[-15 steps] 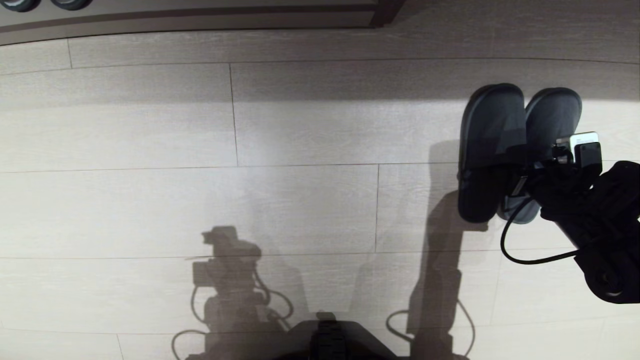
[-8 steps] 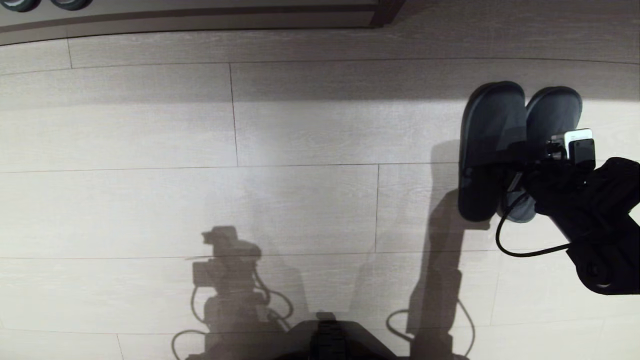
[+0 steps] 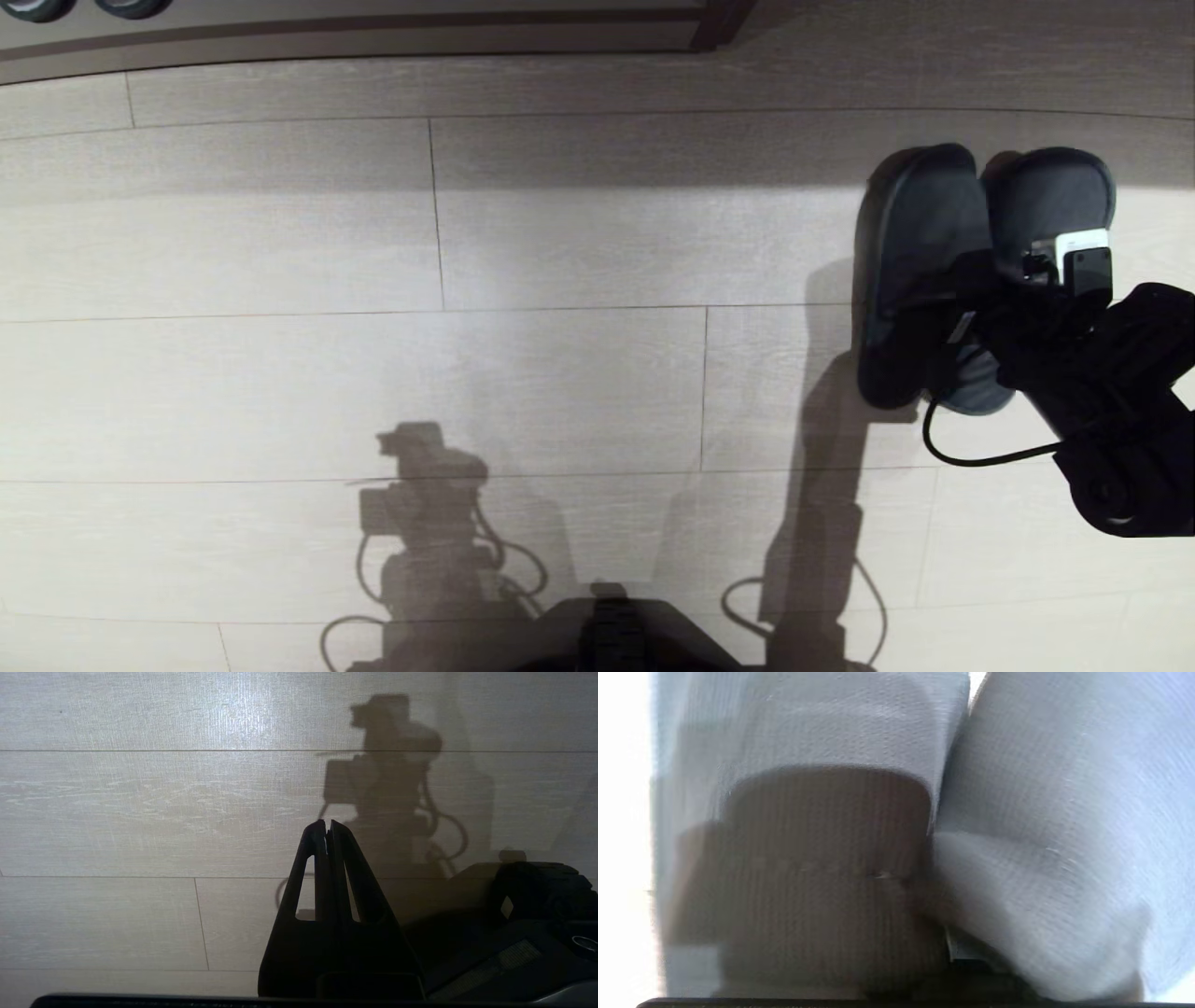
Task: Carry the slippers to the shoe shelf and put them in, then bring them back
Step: Pick up the slippers on the floor, then place the slippers into the shoe cabinet
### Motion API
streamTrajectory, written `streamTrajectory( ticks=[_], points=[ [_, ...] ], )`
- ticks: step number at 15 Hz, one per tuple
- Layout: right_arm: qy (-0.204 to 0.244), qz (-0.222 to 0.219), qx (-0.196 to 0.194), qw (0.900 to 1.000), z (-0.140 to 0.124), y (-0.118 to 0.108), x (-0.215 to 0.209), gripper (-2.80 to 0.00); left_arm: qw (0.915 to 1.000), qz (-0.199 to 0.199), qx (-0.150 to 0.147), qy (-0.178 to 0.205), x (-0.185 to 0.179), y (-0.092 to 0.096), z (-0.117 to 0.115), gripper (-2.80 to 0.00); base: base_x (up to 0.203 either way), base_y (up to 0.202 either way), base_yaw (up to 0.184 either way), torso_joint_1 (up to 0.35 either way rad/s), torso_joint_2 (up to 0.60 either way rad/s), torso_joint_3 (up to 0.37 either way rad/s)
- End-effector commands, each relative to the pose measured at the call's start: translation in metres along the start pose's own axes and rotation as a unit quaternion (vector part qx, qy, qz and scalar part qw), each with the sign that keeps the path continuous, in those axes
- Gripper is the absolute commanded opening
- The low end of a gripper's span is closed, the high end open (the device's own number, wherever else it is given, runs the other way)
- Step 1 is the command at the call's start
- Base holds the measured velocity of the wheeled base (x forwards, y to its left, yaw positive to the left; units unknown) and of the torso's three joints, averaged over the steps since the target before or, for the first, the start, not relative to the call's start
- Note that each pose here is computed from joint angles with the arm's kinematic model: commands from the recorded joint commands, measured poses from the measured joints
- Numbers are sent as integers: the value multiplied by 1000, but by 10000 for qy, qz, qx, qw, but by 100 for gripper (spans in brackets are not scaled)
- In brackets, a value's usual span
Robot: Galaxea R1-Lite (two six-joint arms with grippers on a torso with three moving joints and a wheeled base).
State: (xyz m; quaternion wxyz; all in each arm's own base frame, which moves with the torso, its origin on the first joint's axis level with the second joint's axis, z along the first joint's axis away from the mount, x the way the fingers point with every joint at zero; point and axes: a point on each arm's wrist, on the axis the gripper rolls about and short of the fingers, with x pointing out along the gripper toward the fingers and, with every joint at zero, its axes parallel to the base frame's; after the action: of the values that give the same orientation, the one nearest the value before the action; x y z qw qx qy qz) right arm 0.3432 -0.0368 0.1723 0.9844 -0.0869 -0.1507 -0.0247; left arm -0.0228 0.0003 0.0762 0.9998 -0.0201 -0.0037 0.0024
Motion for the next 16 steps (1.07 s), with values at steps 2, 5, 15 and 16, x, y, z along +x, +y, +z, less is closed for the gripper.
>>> streamTrajectory(
  ticks=[2, 5, 15, 16],
  points=[
    [-46, 2, -1, 10000, 2, 0, -1, -280, 10000, -2, -6, -2, 0, 0, 0, -280, 0, 0, 0, 0, 0, 0],
    [-318, -37, -12, 9995, 26, -3, -8, -280, 10000, 14, -14, -3, 0, 0, 0, -280, 0, 0, 0, 0, 0, 0],
    [-349, 486, 254, 9979, 131, -5, -133, -280, 10000, 6, 2, -10, 0, 0, 0, -280, 0, 0, 0, 0, 0, 0],
    [-265, 524, 262, 9979, 135, -4, -150, -280, 10000, 6, 2, -10, 0, 0, 0, -280, 0, 0, 0, 0, 0, 0]
  ],
)
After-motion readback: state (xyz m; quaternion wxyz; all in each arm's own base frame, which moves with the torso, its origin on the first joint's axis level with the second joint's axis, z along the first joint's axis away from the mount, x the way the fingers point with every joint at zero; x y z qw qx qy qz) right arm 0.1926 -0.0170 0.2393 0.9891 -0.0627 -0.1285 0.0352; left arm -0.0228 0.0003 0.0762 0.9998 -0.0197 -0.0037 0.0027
